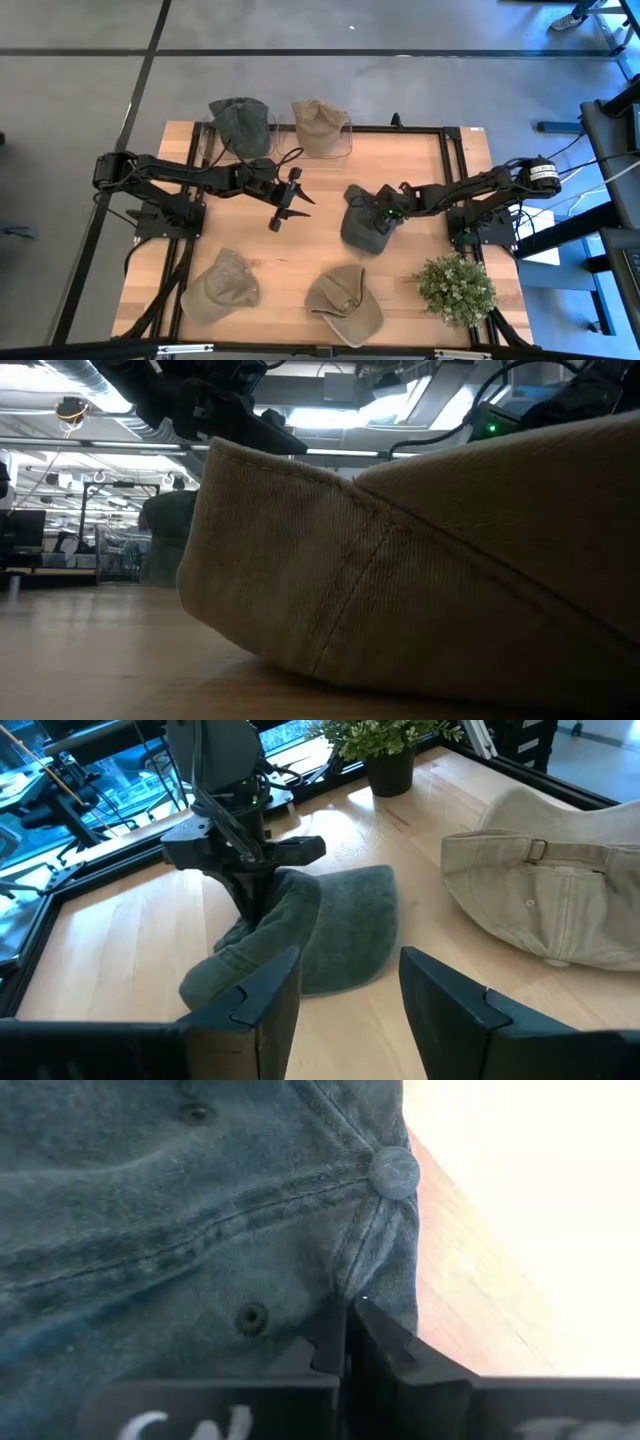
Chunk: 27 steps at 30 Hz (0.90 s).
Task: Pick & Place hat
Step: Put the blue cap into the left transparent bin
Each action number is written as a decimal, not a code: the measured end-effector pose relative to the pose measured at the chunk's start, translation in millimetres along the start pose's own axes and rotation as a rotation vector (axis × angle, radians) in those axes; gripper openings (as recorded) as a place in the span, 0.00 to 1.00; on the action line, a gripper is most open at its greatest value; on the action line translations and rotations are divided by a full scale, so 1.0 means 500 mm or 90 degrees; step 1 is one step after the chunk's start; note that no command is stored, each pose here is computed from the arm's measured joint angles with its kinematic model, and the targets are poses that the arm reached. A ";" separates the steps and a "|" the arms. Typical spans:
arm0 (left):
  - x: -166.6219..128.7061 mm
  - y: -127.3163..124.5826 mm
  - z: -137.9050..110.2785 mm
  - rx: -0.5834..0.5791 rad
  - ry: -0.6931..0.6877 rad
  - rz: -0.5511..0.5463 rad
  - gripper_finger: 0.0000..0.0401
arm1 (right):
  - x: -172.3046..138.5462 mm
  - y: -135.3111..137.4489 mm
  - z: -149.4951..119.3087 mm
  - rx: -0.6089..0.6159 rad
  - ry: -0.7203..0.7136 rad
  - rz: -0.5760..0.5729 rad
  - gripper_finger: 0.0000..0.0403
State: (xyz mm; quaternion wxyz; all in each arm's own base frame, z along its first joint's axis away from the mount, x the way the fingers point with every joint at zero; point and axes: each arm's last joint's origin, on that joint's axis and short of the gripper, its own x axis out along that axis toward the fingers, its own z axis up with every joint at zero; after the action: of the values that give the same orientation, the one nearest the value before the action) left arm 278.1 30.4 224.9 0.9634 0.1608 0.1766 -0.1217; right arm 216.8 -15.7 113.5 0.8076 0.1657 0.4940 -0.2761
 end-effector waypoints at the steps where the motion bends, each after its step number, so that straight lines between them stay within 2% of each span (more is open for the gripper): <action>1: 0.000 0.000 0.000 0.000 0.000 0.000 0.41 | 0.000 0.000 0.001 0.003 -0.003 -0.005 0.03; 8: 0.000 -0.001 -0.001 -0.002 0.004 -0.002 0.41 | -0.013 0.012 0.031 -0.082 -0.034 -0.037 0.01; 16: 0.000 -0.001 -0.002 -0.003 0.005 -0.002 0.41 | -0.049 0.047 0.091 -0.166 -0.121 -0.055 0.00; 22: 0.000 -0.001 -0.002 -0.012 0.004 -0.005 0.40 | -0.065 0.070 0.094 -0.218 -0.154 -0.076 0.00; 27: 0.000 -0.002 -0.001 -0.013 0.003 -0.007 0.41 | -0.091 0.101 0.099 -0.303 -0.201 -0.121 0.00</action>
State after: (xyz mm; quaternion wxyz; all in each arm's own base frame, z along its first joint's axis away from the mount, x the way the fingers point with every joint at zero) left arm 277.8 29.9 223.9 0.9638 0.1504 0.1810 -0.1249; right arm 266.2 10.2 176.2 0.8610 -0.1205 0.4266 -0.2492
